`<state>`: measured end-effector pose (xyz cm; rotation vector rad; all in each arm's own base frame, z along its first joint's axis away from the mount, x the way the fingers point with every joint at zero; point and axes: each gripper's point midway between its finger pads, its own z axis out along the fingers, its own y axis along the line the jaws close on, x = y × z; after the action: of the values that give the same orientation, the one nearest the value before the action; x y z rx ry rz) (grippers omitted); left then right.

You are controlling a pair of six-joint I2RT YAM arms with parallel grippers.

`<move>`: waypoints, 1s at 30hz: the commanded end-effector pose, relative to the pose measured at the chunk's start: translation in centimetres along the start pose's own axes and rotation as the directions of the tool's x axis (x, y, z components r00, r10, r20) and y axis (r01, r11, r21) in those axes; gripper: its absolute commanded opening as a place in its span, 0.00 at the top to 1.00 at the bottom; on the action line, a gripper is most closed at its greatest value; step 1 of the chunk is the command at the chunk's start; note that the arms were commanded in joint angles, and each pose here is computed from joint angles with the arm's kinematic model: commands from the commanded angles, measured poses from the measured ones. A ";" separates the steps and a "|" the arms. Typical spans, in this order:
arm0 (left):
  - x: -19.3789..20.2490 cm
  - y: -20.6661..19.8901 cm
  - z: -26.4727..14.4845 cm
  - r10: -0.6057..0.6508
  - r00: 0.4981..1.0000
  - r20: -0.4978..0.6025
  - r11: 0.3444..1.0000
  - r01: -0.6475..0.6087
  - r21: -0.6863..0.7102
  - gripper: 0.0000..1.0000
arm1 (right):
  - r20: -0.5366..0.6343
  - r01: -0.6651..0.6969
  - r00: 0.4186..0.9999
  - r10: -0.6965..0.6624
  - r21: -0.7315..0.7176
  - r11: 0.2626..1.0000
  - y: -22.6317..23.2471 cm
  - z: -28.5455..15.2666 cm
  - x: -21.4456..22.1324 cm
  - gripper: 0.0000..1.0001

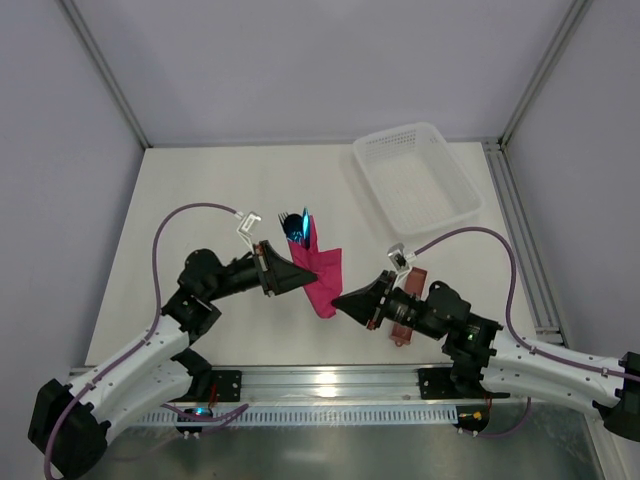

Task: Place the utensils on the paper napkin and roll it up
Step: Adjust the napkin, then roll the napkin.

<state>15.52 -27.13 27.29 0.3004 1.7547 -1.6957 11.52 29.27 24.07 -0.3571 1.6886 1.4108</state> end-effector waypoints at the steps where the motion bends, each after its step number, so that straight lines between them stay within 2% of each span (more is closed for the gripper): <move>1: -2.2 -4.2 0.0 0.068 0.996 0.056 0.987 -0.075 0.139 1.00 | 0.052 0.020 0.999 -0.018 -0.027 0.999 0.6 -0.1 -1.0 0.96; 5: -2.1 -4.2 0.0 0.064 0.997 0.046 0.987 -0.070 0.142 1.00 | 0.040 0.024 0.999 -0.025 0.030 0.999 -0.4 0.0 -0.9 0.94; 6: -2.0 -4.1 0.1 0.062 0.997 0.045 0.988 -0.068 0.141 1.00 | 0.035 0.025 0.999 -0.027 0.046 0.999 -0.6 0.0 -0.9 0.85; 8: -2.0 -3.7 0.1 0.062 0.997 0.044 0.990 -0.067 0.126 1.00 | 0.005 0.038 0.999 -0.039 0.147 0.988 -1.7 -0.6 -1.3 0.77; 11: -1.6 -2.0 0.3 0.066 0.998 0.025 0.997 -0.067 0.048 1.00 | 0.001 0.061 0.998 -0.063 0.249 0.967 -2.1 -2.2 -3.2 0.70; 14: -1.4 -1.2 0.5 0.066 0.998 0.013 0.997 -0.067 0.027 1.00 | 0.022 0.088 0.995 -0.099 0.298 0.950 -1.8 -3.1 -5.2 0.65; 21: -1.1 -0.5 0.5 0.067 0.998 0.009 0.998 -0.067 0.006 1.00 | 0.019 0.101 0.994 -0.108 0.223 0.970 0.4 -0.7 -6.1 0.63; 26: -1.0 -0.6 0.2 0.079 0.997 0.003 0.997 -0.079 -0.007 1.00 | 0.015 0.129 0.991 -0.133 0.158 0.979 2.3 1.2 -5.9 0.57; 30: -1.0 -0.8 0.0 0.081 0.997 0.004 0.997 -0.081 -0.005 1.00 | -0.029 0.148 0.989 -0.146 0.173 0.974 2.0 2.4 -4.8 0.51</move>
<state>15.95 -27.15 24.39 0.2967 1.8724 -1.6267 13.66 29.62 25.52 -0.3880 1.8516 1.1035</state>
